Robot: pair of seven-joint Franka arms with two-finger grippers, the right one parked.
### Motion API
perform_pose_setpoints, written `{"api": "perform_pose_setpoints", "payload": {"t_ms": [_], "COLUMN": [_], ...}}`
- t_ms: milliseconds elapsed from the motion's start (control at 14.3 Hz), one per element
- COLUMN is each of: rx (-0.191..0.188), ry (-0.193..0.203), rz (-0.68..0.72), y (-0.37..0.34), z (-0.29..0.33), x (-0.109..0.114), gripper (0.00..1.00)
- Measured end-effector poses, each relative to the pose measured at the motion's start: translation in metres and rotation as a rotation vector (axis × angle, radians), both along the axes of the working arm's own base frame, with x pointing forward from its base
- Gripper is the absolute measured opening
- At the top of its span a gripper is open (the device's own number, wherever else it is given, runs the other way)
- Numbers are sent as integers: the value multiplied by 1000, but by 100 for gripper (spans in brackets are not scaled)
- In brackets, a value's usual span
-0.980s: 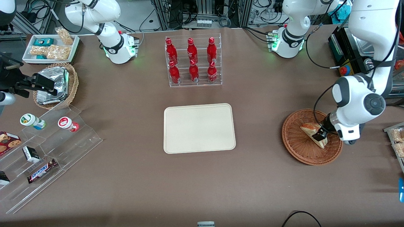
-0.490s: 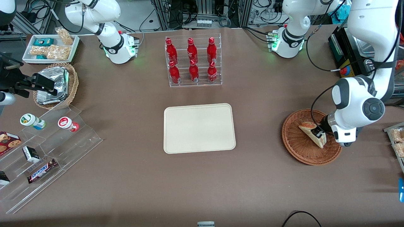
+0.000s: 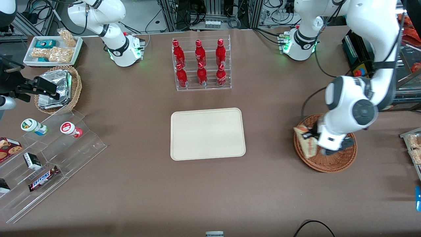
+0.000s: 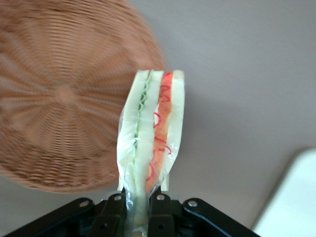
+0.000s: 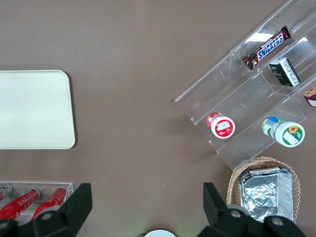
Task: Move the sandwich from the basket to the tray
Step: 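Carry the held sandwich with the left gripper over the cream tray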
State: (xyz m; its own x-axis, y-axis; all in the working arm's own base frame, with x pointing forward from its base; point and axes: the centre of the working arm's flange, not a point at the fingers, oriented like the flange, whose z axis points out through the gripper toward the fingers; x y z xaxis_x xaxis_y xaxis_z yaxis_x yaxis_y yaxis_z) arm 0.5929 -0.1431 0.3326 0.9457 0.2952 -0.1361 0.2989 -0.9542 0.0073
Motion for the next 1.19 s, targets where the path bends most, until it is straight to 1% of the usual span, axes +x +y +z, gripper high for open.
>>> {"api": "perform_pose_setpoints", "payload": {"t_ms": [140, 280, 560, 700, 840, 980, 1050, 1190], "rx": [-27, -39, -57, -40, -19, -13, -15, -35], "ry": [2, 0, -23, -49, -75, -80, -80, -95], "rz": [-128, -202, -176, -145, -113, -103, -102, -101], "y": [-73, -150, -275, -319, -353, -375, -383, -398], "z": [-5, -17, -32, -38, -45, -56, -61, -71], "x": [-12, -29, -52, -62, -72, -82, -87, -96], "gripper": [15, 15, 15, 15, 15, 15, 15, 15]}}
